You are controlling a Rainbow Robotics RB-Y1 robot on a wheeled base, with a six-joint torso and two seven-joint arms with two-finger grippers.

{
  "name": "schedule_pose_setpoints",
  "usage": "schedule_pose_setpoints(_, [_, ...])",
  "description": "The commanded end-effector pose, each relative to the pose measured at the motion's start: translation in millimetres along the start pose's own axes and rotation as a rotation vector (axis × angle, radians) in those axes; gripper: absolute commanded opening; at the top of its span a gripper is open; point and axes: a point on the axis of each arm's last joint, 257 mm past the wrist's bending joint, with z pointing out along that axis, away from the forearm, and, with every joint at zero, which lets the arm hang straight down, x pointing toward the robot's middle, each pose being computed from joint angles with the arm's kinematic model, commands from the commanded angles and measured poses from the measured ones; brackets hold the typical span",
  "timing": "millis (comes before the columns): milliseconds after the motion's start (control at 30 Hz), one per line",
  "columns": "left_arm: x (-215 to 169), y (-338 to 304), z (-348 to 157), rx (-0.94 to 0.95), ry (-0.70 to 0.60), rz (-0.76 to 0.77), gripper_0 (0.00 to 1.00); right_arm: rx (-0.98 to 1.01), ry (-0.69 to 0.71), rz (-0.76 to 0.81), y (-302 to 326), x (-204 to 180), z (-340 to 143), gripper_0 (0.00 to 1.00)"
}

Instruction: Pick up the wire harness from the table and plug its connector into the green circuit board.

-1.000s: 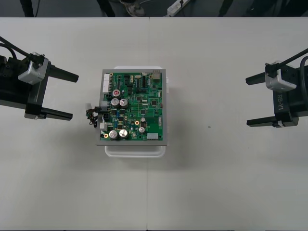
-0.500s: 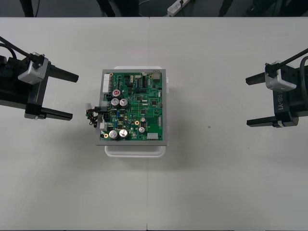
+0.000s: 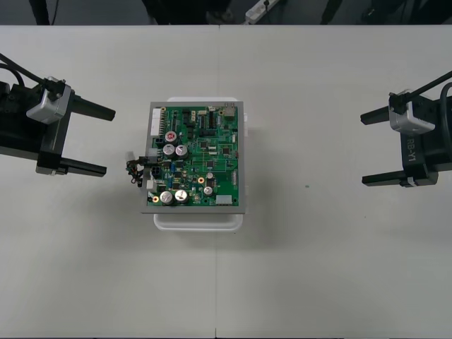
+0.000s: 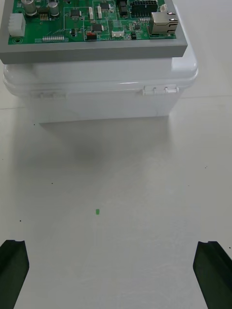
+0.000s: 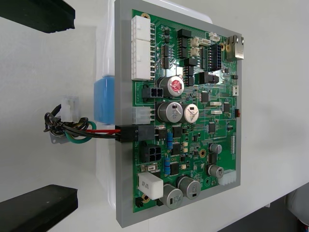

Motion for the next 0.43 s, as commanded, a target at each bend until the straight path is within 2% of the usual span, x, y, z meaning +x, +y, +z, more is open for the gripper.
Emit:
schedule_pose_setpoints(33, [-2.4, -9.7, -7.9, 0.038, 0.036, 0.018, 0.93, 0.018, -0.002, 0.029, -0.4, -4.4, -5.4, 1.00])
schedule_pose_setpoints(433, [-2.4, -9.7, -7.9, 0.038, 0.036, 0.018, 0.93, 0.018, -0.002, 0.029, -0.4, -4.4, -5.4, 1.00])
